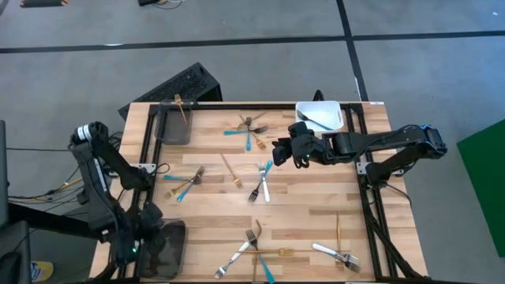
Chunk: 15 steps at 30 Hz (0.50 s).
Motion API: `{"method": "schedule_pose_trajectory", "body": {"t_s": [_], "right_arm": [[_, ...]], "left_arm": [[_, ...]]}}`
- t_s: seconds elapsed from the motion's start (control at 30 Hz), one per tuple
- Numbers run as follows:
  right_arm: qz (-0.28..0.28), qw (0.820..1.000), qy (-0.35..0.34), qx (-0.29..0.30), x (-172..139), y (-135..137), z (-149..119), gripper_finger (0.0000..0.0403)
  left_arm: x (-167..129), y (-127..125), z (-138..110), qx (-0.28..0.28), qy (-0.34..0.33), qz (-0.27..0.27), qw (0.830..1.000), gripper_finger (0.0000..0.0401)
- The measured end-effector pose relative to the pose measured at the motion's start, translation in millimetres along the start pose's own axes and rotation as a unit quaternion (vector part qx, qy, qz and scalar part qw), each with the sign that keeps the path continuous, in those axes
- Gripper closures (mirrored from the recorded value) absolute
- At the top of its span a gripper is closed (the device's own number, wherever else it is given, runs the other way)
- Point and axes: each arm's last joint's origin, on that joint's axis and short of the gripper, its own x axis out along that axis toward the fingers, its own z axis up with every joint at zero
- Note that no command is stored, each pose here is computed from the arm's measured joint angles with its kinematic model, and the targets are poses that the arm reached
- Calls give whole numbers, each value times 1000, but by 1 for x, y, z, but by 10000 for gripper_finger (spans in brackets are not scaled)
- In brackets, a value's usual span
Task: Sort silverware by color (type)
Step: Put the white fork into the bottom black bin
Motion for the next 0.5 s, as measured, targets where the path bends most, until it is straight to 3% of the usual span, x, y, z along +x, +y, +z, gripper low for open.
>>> {"method": "schedule_pose_trajectory", "body": {"t_s": [0.3, 0.5], "right_arm": [[8, 1000, 3, -6, -3, 4, -4, 250], [9, 1000, 7, 4, -3, 3, -4, 250]], "left_arm": [[26, -16, -8, -23, 13, 34, 999, 372], [23, -15, 8, -28, 6, 48, 998, 310]]}}
